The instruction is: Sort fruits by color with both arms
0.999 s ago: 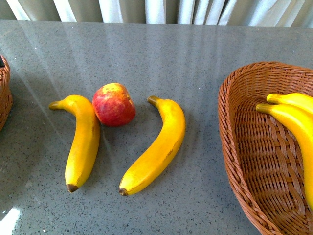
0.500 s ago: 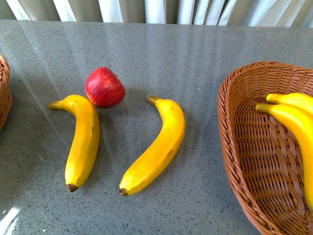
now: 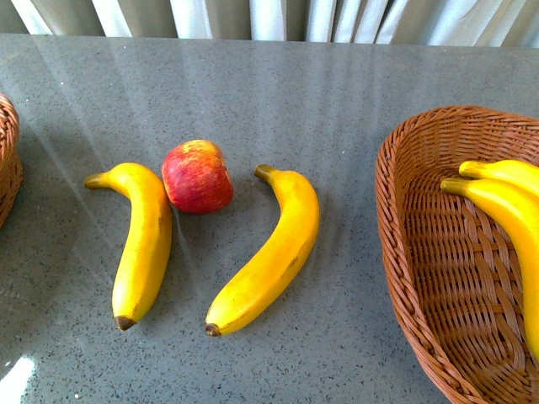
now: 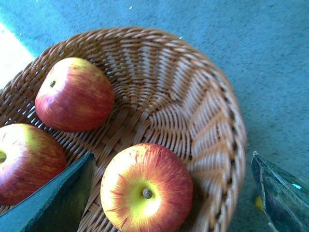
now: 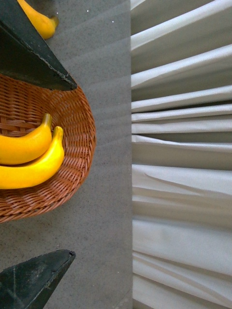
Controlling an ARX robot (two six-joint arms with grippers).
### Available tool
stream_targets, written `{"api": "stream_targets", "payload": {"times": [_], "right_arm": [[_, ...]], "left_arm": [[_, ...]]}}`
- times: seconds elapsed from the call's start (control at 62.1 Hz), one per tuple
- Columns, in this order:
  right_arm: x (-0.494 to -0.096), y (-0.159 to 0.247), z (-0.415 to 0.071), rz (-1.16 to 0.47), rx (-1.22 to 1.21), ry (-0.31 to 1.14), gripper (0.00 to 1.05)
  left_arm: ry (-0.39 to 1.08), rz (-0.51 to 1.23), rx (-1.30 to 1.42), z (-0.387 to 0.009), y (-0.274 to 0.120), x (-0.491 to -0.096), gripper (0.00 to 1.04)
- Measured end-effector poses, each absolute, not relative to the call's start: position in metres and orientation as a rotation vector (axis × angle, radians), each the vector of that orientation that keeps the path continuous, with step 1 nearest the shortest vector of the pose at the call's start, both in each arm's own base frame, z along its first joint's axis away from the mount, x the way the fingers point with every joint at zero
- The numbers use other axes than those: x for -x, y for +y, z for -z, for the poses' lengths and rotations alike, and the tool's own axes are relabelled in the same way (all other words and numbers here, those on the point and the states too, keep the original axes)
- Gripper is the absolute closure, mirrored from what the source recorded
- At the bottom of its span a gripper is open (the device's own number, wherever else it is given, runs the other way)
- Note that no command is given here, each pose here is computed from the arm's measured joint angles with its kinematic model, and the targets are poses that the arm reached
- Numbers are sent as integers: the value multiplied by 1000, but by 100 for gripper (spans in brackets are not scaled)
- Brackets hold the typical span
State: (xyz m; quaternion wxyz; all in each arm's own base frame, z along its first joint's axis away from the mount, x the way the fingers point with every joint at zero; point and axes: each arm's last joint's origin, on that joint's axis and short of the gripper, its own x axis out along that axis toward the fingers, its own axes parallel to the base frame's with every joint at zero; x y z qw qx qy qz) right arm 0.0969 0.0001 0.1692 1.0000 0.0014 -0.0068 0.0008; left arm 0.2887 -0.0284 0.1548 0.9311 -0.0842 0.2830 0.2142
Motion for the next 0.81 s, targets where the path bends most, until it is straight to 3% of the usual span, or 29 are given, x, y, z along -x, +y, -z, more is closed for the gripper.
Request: {"api": "stream_targets", "payload": {"times": [0.451,0.806], "right_arm": [[-97,0,-169,-2,-3,-14,9],[-97,0,-169,-2,-3,-14,9]], "left_arm": [[569,-153,39,-159,-120,-278,9],[624,-75,-14,-138,-157,-291,9]]}}
